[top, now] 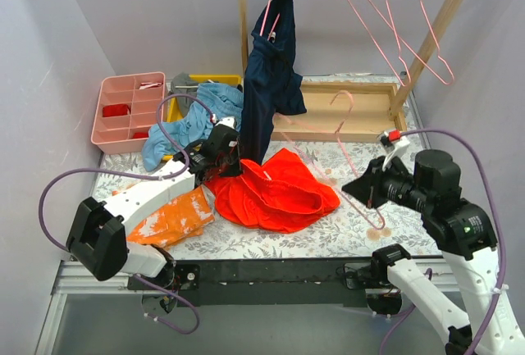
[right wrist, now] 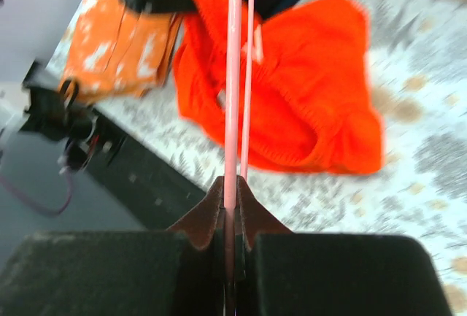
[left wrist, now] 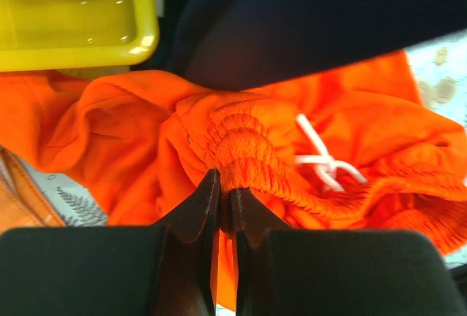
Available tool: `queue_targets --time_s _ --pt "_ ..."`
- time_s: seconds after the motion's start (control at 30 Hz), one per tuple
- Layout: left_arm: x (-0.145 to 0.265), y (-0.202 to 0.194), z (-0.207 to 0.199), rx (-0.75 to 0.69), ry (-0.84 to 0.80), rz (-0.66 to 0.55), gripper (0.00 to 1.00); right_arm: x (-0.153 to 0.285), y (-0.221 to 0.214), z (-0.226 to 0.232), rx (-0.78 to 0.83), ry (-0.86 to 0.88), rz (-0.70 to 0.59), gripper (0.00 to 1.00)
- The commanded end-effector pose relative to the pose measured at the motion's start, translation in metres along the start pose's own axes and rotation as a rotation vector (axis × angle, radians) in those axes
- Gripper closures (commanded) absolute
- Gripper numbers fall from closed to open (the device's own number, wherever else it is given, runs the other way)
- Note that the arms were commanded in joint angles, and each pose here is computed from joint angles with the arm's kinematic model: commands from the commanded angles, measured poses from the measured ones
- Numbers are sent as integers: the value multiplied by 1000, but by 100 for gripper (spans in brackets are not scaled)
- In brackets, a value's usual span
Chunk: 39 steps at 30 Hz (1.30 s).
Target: Place the shorts on the hanger
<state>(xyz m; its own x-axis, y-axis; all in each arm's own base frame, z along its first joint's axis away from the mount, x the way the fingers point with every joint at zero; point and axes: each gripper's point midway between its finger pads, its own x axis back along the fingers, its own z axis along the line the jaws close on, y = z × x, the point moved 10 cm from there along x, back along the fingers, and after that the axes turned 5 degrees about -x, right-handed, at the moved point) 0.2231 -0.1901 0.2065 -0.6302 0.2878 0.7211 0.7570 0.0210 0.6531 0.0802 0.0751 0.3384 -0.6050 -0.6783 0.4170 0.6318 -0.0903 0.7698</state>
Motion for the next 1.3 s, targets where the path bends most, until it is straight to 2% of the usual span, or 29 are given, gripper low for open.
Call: queue_targets --time_s 0.0,0.2,0.57,0.9,1.07,1.27 --pt "0 14 7 -1 31 4 100 6 -36 7 -76 184 123 99" --pt "-2 26 11 -6 54 6 100 6 -60 0 -93 218 212 99" --pt "6 37 8 -20 32 -12 100 -4 -59 -1 -71 304 290 99" --pt "34 34 11 -60 -25 -22 100 -32 -61 -18 -64 254 272 99" --pt "42 27 13 -75 -56 -5 100 -39 -52 -15 -54 304 261 99" --pt "66 32 9 -69 -114 -39 100 -55 -53 -14 -26 366 250 99"
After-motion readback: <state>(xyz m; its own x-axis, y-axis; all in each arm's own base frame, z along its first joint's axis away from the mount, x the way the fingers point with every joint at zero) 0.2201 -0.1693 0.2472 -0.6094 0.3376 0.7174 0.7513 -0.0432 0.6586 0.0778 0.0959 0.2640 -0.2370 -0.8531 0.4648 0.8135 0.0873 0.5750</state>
